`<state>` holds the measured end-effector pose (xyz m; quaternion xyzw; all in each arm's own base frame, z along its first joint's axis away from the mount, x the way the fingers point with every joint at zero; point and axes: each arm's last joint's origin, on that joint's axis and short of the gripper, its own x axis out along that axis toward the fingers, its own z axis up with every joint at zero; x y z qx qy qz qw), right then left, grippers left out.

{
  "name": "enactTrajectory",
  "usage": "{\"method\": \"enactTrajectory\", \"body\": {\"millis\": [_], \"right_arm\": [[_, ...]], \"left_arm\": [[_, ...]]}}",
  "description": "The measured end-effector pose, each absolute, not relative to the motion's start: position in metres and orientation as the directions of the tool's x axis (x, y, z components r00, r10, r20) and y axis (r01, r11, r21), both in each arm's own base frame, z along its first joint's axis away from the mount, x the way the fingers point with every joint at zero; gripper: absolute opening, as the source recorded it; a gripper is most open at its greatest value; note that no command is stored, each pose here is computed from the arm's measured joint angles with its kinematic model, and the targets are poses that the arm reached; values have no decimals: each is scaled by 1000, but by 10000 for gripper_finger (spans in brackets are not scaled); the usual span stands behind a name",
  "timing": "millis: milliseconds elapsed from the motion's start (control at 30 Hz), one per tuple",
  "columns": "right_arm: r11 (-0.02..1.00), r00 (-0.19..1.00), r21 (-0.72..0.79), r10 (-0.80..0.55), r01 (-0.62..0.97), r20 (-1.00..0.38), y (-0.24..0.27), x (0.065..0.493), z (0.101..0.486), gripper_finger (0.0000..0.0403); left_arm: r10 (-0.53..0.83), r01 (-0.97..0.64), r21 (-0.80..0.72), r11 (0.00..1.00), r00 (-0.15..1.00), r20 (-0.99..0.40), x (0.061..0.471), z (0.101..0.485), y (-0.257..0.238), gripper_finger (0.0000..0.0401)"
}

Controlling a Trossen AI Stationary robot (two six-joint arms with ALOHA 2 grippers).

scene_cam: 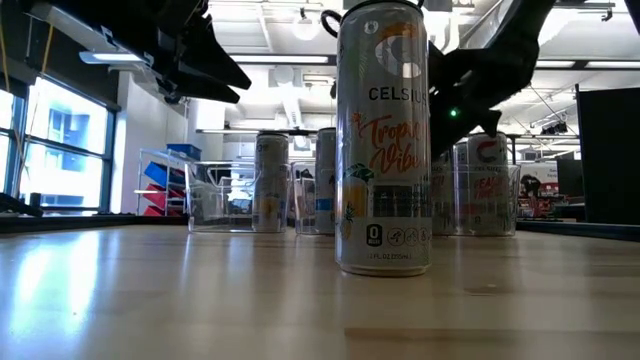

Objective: Sort soda cans
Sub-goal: Adjust the transparent bins on the table, then put the bottom left white-yellow soda can into the left transparent bin

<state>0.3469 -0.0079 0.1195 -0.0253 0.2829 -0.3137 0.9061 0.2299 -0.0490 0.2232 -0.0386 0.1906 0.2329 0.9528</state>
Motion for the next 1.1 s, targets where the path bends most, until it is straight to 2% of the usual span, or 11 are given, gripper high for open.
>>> {"method": "enactTrajectory", "body": {"millis": [167,300,433,567,667,767,933,1033,1100], "right_arm": [[812,683,-246,-579,529,-445,16,340,148,0],[784,683,-309,-621,538,-386,41,320,185,0],[776,710,-341,-627,531,-321,68,292,221,0],[775,733,-309,-627,551,-266,90,270,240,0],[788,753,-317,-607,527,-256,103,263,241,0],[793,762,-335,-595,508,-254,112,260,239,0],[773,748,-385,-613,504,-254,118,260,230,0],[752,732,-415,-635,512,-248,118,261,225,0],[747,730,-429,-637,508,-247,118,261,224,0]], "left_arm": [[420,-444,27,896,825,-379,229,226,-51,259],[383,-381,78,921,854,-353,229,251,-61,259],[394,-311,255,916,819,-417,225,278,-80,259],[401,-287,286,914,744,-534,221,308,-96,259],[305,-268,161,950,681,-666,222,328,-104,259],[125,-259,-74,963,674,-728,230,338,-114,259],[88,-364,-239,900,689,-719,249,331,-115,259],[-13,-364,-283,887,593,-805,255,320,-108,261],[-104,-338,-293,894,479,-871,255,310,-107,267]]}}
